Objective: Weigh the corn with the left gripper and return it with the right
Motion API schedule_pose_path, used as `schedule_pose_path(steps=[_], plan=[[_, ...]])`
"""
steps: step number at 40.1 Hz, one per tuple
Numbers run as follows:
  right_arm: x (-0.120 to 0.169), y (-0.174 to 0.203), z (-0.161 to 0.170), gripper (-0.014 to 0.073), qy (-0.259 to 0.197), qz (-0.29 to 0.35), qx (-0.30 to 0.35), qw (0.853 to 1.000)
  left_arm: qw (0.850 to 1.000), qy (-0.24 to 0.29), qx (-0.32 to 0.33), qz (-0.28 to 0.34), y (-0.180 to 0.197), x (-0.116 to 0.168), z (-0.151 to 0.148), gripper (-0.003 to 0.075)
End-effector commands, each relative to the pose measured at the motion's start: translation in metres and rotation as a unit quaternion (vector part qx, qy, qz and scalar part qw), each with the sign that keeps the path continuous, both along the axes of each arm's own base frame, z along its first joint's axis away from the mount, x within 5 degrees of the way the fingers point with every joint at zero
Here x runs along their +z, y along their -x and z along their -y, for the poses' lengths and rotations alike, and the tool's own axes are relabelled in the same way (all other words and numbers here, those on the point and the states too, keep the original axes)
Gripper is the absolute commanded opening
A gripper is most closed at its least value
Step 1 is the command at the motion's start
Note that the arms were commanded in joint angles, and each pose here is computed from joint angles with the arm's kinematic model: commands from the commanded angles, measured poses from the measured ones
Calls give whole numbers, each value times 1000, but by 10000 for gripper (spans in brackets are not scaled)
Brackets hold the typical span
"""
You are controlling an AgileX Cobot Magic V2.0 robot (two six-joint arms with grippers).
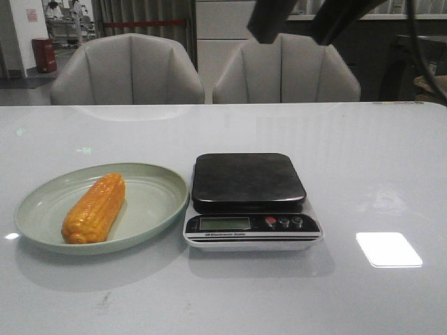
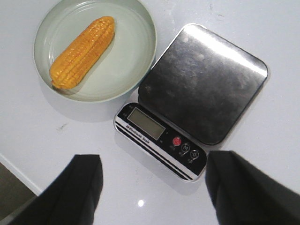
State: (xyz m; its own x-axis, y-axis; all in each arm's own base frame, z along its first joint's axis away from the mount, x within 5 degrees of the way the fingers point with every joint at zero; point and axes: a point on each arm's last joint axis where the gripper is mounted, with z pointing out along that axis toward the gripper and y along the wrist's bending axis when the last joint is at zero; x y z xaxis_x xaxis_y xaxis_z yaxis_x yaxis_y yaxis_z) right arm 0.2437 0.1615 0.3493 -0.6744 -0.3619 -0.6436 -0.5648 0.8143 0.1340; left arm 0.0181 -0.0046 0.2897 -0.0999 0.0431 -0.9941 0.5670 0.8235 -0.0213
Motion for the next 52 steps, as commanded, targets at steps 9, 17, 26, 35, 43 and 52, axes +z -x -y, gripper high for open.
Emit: schedule_pose_path(steps=[9, 17, 26, 35, 43, 52], plan=[[7, 61, 41, 564, -64, 115, -20, 991, 999, 28, -5, 38, 1, 14, 0, 114], [-16, 105, 70, 564, -100, 177, -36, 979, 999, 28, -5, 38, 1, 14, 0, 114], [-33, 155, 102, 564, -152, 261, -46, 952, 999, 28, -5, 38, 1, 14, 0, 114], [-52, 197, 127, 564, -200, 335, -48, 920, 999, 28, -5, 38, 1, 14, 0, 114], [-71, 206, 135, 564, -230, 385, -58, 892, 999, 28, -5, 38, 1, 14, 0, 114], [-76, 203, 135, 519, -242, 404, -67, 880, 999, 28, -5, 38, 1, 14, 0, 114]])
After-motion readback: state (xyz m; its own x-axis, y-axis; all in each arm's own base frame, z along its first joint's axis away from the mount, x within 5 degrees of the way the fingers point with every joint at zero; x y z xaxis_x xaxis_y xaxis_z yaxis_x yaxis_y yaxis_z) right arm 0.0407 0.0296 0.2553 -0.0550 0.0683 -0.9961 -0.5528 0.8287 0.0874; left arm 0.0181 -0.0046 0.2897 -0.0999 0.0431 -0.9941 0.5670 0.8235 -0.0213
